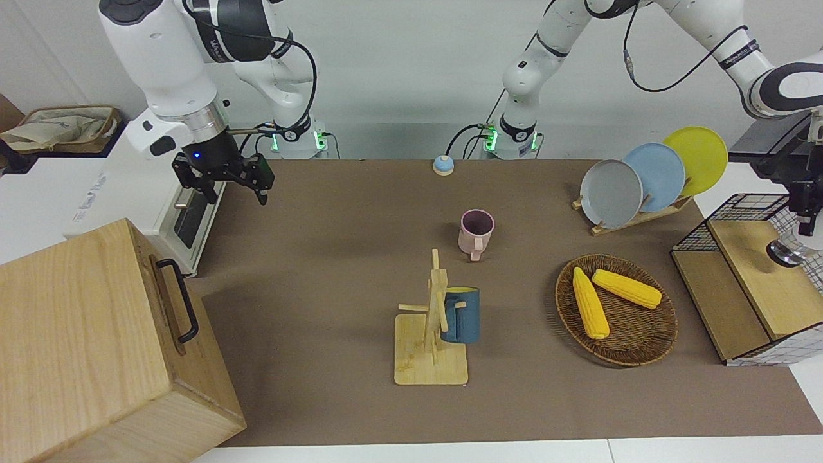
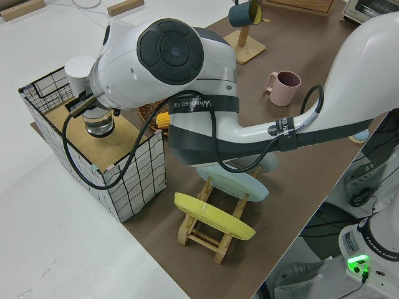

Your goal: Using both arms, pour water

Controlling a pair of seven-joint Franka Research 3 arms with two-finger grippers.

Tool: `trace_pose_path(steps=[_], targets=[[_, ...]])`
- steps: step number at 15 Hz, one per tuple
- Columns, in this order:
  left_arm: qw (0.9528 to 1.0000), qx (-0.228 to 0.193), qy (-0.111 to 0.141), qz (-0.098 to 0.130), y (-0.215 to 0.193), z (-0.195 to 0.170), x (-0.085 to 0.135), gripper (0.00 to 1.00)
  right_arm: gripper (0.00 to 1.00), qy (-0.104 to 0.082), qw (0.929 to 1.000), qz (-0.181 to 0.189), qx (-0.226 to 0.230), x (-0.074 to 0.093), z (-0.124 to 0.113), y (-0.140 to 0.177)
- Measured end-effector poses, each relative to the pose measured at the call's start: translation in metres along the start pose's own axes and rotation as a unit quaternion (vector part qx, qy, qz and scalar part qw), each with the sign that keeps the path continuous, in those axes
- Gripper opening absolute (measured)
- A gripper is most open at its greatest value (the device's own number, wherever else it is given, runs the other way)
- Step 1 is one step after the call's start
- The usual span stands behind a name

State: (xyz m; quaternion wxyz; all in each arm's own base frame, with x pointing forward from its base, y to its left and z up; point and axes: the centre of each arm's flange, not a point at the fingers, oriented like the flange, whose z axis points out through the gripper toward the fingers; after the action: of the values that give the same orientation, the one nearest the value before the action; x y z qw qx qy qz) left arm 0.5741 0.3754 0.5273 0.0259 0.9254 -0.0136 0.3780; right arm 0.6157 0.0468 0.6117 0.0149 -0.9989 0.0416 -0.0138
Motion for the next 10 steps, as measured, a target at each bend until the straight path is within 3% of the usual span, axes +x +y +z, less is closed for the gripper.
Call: trace_pose_path(steps=[10], targets=[[1.0,-0.005,0.002,-0.002,-0.009,0.023,-0.016,0.63,1.0,0.0,1.0,0.0,0.0,0.0,0.0,0.0]])
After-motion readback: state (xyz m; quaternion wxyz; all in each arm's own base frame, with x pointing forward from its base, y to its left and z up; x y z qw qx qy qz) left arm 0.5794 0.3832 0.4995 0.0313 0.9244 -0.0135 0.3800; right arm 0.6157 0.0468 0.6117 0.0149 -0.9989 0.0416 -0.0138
